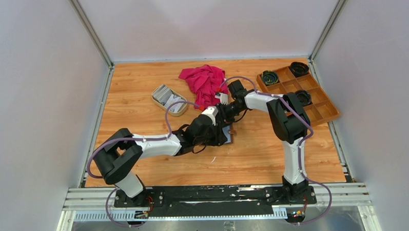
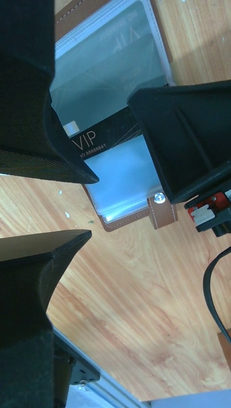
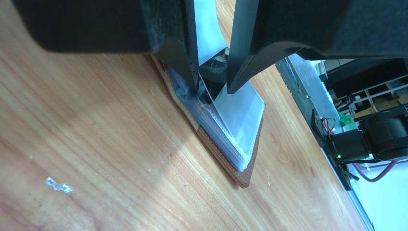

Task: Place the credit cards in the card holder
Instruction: Insert the credit card into the card holder.

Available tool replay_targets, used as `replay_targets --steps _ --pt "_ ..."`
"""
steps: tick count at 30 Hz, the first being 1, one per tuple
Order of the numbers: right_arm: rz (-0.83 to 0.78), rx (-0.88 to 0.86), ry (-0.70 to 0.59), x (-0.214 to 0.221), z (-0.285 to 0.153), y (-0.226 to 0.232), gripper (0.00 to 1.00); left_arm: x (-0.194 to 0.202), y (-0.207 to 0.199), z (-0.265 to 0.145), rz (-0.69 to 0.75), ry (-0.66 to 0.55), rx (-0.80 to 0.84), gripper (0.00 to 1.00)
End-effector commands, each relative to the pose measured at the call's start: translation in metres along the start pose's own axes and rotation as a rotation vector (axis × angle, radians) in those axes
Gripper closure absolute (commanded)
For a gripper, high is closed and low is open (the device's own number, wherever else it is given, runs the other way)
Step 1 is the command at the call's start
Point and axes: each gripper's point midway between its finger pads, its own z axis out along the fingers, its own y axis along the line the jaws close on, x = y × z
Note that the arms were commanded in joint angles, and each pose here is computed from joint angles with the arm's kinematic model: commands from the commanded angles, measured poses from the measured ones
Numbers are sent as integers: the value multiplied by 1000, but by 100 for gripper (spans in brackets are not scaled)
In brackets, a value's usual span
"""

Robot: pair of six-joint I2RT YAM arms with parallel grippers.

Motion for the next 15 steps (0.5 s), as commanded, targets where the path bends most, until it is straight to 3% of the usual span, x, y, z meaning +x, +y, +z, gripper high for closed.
replay_targets --steps 1,15 --pt "7 35 41 11 5 -5 68 -12 5 10 -11 -66 -74 55" --pt "7 36 40 11 5 -5 68 -5 25 31 -53 -78 -179 52"
